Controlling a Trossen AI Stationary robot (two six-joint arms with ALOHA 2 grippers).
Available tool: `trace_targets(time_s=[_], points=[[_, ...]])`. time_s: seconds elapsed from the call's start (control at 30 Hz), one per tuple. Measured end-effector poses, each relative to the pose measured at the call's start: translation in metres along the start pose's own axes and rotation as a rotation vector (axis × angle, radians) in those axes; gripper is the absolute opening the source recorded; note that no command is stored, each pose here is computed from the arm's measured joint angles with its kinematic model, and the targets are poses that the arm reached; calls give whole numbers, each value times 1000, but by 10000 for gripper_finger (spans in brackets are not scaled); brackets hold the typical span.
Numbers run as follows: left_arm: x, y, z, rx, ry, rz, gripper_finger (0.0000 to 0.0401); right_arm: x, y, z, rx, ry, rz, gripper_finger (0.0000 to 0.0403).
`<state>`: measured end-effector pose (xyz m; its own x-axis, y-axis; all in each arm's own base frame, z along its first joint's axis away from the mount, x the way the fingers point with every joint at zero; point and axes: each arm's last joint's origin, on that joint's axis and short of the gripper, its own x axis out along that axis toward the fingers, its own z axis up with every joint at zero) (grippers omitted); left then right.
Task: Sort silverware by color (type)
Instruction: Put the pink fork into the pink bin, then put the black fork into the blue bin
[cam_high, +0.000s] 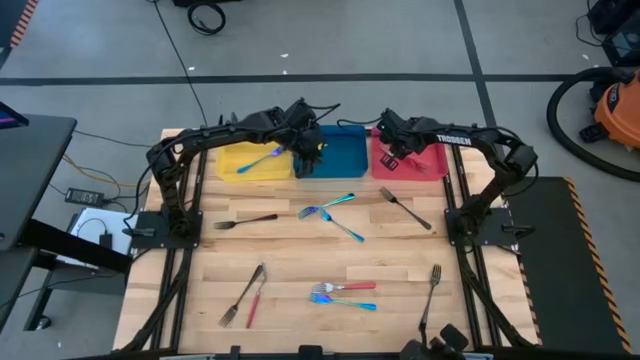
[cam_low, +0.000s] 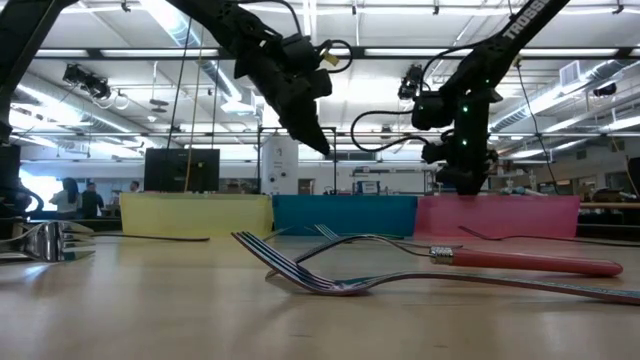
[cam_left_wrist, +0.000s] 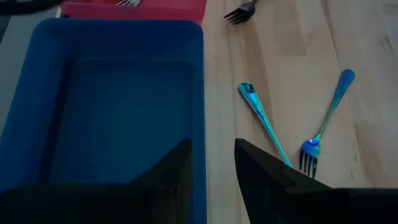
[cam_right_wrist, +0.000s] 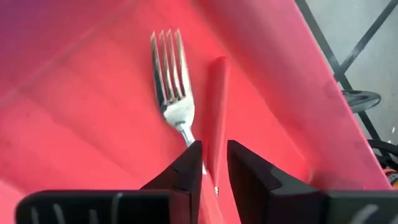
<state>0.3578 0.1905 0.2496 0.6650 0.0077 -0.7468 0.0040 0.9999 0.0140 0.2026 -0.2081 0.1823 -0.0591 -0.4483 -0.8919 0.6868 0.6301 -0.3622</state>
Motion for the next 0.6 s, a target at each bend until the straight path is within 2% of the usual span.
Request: trace_targets(time_s=[0.17,0.33,0.47,0.6], points=[[1,-3,3,15,-18,0,121,-8,4,-1,-23,-5,-31,109],[5,-16,4,75,34,-16,121,-43,2,7,3,-24,-23,116],[2,-25,0,119,135,31,121,-75,3,12,17,-37,125,116],[-2,-34,3,62,144,36,121,-97,8,7,-7,-76,328,116]])
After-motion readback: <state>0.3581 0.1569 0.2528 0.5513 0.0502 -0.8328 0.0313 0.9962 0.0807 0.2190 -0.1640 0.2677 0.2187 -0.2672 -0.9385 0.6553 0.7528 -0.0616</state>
